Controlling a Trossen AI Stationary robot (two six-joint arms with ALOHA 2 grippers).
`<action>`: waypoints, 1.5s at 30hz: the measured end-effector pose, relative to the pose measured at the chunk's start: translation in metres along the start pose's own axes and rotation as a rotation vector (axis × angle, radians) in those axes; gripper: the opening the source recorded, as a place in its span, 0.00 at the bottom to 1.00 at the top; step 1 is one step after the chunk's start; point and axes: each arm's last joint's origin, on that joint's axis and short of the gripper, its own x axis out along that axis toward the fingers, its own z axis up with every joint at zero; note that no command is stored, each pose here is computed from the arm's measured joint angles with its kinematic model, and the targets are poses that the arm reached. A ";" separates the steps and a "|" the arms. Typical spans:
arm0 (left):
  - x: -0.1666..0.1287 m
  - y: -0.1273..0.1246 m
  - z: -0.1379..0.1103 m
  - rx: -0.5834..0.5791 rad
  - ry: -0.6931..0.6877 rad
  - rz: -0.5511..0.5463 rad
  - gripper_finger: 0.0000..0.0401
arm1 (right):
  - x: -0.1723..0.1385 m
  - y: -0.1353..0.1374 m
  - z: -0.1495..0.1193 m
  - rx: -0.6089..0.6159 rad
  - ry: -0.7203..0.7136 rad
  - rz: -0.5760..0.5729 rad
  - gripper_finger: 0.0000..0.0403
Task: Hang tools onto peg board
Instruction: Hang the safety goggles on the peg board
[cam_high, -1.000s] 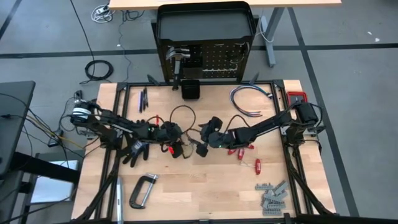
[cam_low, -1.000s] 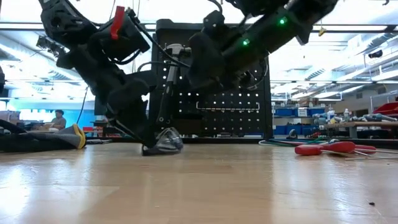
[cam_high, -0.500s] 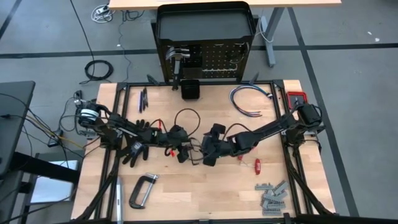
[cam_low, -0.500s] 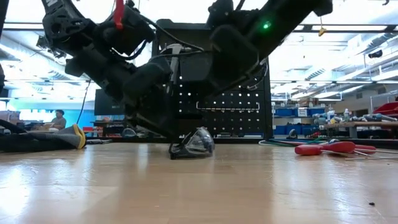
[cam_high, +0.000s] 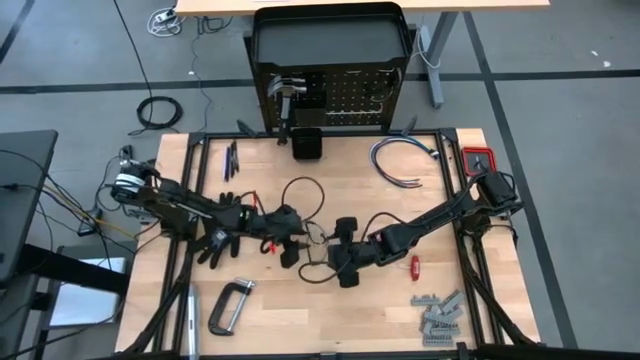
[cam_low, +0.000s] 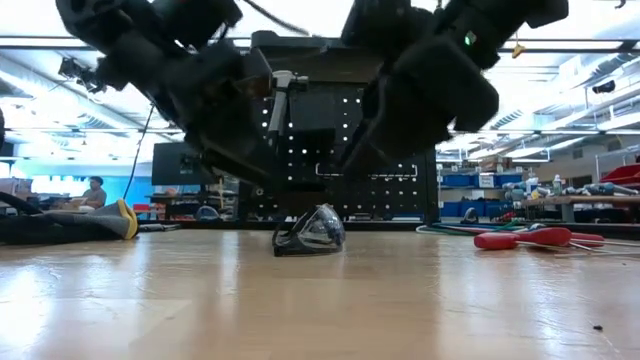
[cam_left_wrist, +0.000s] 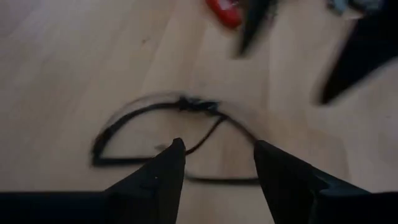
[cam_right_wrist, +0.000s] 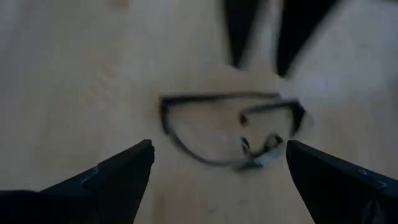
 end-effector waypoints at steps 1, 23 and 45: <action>0.000 -0.005 -0.003 0.017 0.000 0.003 0.49 | 0.000 0.000 -0.002 0.002 0.011 -0.012 0.93; 0.068 -0.044 -0.053 0.030 -0.143 0.019 0.49 | -0.011 -0.001 -0.010 0.014 0.088 -0.125 0.92; 0.038 -0.041 0.019 0.366 -0.065 0.362 0.02 | -0.081 -0.048 0.007 0.381 -0.078 -0.403 0.93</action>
